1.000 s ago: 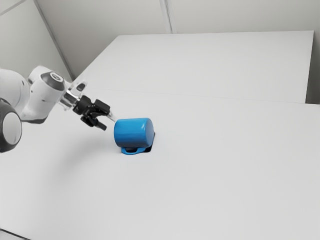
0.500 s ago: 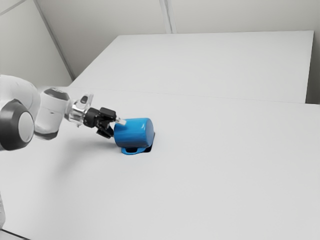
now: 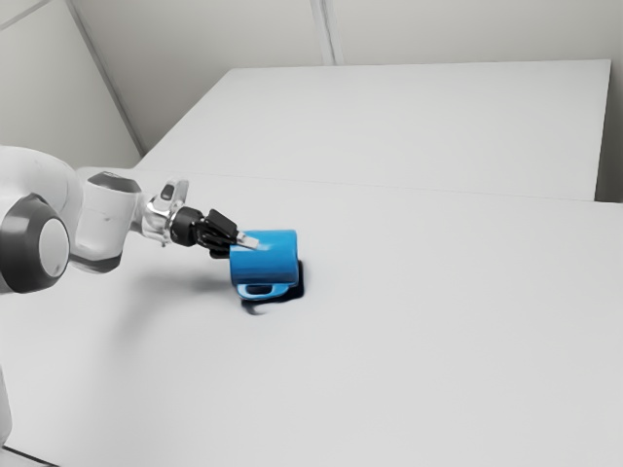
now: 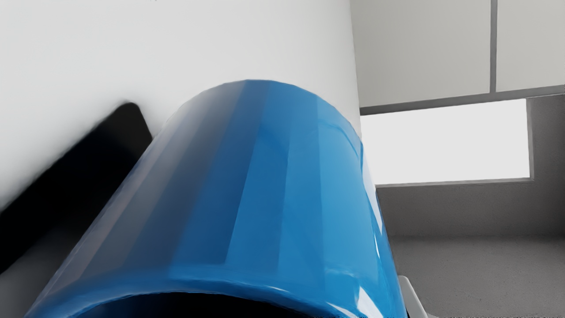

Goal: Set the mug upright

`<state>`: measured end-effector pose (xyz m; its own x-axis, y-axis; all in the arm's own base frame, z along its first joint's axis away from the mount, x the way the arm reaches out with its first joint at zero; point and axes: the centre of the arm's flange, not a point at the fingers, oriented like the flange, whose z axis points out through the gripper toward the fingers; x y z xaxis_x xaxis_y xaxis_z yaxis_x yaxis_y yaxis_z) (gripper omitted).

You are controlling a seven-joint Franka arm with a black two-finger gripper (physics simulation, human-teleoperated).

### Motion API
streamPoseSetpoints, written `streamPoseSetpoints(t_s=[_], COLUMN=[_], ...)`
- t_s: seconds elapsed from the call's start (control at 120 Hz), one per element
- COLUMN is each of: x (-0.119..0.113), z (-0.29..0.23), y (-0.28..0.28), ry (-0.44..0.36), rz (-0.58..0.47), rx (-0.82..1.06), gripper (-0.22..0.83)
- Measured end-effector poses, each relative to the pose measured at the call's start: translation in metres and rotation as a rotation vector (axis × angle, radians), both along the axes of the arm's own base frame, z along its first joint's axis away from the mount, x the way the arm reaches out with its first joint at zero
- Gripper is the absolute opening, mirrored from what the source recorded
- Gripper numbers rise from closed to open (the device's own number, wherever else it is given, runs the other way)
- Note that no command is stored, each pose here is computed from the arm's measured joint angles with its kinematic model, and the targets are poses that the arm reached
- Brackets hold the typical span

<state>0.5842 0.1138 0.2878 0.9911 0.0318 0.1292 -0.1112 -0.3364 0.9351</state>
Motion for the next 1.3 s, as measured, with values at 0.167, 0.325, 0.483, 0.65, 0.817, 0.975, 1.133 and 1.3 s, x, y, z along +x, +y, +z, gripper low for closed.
streamPoseSetpoints(t_s=[0.167, 0.325, 0.483, 0.65, 0.817, 0.975, 1.133, 1.3], x=[0.0, -0.011, -0.023, -0.037, -0.049, -0.054, -0.056, -0.049], z=[0.025, 0.089, 0.124, 0.135, 0.128, 0.124, 0.121, 0.12], y=[-0.002, -0.017, -0.042, -0.068, -0.086, -0.095, -0.104, -0.116], ry=[-0.045, -0.095, -0.06, -0.027, -0.038, -0.072, -0.129, -0.202], rz=[-0.044, -0.207, -0.366, -0.436, -0.432, -0.398, -0.368, -0.333], rx=[0.05, 0.284, 0.541, 0.741, 0.888, 0.987, 1.077, 1.139], gripper=[-0.08, -0.09, -0.09, -0.09, -0.09, -0.09, -0.09, -0.09])
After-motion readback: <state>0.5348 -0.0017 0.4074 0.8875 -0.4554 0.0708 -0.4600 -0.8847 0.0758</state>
